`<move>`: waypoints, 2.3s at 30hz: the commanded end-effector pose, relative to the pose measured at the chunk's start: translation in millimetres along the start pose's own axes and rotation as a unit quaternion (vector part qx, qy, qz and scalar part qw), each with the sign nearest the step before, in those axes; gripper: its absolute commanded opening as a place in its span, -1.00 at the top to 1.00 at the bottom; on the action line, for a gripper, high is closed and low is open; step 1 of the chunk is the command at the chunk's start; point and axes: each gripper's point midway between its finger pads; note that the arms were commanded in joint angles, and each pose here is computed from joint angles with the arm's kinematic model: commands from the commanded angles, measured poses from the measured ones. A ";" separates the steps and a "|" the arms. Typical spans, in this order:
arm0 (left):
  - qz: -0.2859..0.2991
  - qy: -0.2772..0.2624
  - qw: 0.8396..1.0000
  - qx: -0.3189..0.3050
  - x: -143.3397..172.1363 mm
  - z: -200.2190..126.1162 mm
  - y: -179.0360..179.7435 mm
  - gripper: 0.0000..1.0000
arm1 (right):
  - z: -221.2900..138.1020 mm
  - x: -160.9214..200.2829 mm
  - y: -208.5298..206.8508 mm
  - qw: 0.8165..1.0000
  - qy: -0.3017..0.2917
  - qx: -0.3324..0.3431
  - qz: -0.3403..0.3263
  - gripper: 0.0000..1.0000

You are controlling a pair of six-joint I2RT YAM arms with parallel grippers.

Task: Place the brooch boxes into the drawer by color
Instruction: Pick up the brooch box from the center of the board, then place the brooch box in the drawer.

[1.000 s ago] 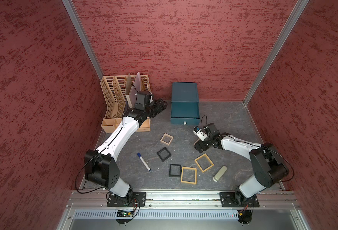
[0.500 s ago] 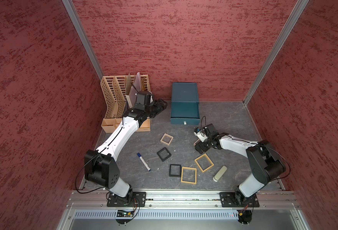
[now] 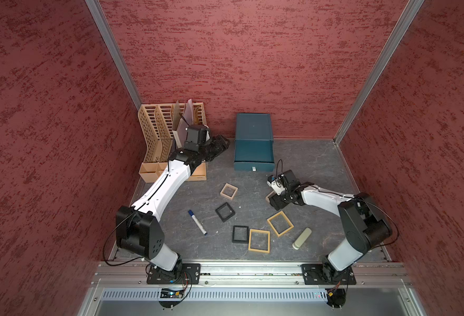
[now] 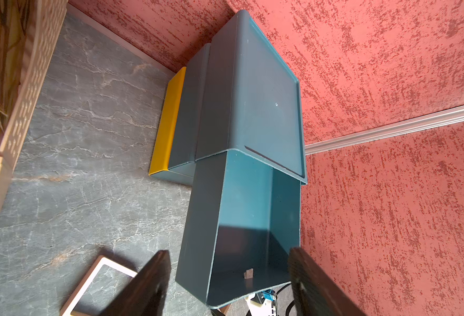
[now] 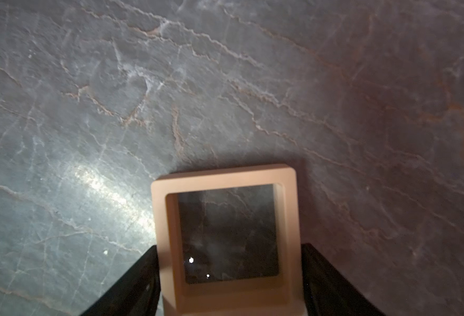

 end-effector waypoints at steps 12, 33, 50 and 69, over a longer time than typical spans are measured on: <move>0.017 0.002 1.000 0.002 5.8 -10.5 -1.6 -0.45 | -10.1 -3.7 -7.2 0.999 -0.008 0.042 0.018 -0.28; 0.047 0.035 0.998 0.002 35.1 -8.8 10.2 -0.46 | -106.6 -37.8 -46.4 0.969 -0.110 0.161 0.151 -0.16; 0.024 0.038 0.999 -0.006 46.1 -3.4 18.6 -0.46 | -244.8 -145.2 -24.0 0.937 -0.195 0.144 0.251 -0.11; 0.021 0.036 0.999 -0.010 47.1 -8.5 16.7 -0.46 | -198.2 -204.8 64.7 0.946 -0.121 0.051 0.297 0.04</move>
Point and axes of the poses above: each gripper's point midway between its finger pads, its own z axis out along the fingers, its own y axis along the line the jaws close on, x = y × z, and after that the axes turned 13 degrees about z, right-handed
